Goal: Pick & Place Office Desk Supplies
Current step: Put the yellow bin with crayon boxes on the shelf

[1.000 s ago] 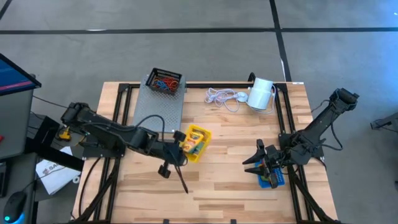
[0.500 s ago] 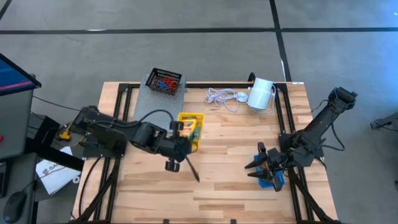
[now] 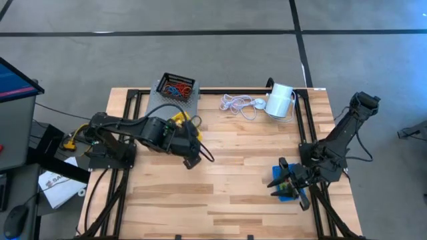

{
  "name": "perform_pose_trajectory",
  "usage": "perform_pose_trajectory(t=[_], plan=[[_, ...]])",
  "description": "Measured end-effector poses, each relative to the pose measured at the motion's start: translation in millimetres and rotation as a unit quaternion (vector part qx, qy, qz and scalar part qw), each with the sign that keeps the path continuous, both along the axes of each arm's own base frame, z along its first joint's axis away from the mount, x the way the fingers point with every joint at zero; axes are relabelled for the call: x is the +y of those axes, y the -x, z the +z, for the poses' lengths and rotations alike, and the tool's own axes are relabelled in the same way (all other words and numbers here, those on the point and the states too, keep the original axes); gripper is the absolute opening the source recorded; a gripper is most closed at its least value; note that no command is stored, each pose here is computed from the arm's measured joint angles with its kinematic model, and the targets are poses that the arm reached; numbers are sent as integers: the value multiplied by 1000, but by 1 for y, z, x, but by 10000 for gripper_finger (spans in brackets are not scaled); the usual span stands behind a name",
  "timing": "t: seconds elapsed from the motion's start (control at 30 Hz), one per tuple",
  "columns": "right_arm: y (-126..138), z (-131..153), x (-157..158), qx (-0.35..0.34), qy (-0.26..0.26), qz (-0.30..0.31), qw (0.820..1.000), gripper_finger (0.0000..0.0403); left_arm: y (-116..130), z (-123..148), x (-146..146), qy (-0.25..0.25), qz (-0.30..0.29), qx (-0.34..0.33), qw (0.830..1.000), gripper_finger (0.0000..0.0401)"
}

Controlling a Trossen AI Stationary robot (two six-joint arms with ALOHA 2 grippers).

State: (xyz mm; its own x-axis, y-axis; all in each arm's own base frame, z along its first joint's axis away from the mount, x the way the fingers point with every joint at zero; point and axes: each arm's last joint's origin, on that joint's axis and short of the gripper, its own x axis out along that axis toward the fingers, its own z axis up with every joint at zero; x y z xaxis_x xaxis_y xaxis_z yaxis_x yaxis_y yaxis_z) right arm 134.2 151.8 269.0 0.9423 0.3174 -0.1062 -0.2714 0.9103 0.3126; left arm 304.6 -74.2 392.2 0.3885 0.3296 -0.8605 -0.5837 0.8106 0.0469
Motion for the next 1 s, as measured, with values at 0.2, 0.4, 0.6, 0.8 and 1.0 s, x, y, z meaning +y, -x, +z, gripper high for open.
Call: perform_pose_trajectory(t=[0.2, 0.4, 0.6, 0.8, 1.0], plan=[[5, 0, 4, -2, 3, 15, 1000, 133, 5, -4, 7, 35, 95, 8, 995, 0], [7, 0, 7, -3, 10, 51, 999, 133, -1, -8, 32, 40, 164, 4, 986, 0], [8, 0, 8, -1, 7, 77, 997, 133, -8, -13, 56, 42, 205, 10, 978, 0], [9, 1, 9, 0, 2, 102, 995, 133, -15, -20, 80, 45, 241, 23, 969, 0], [10, 1, 11, 0, 2, 109, 994, 133, -21, -31, 100, 53, 269, 41, 961, 0]])
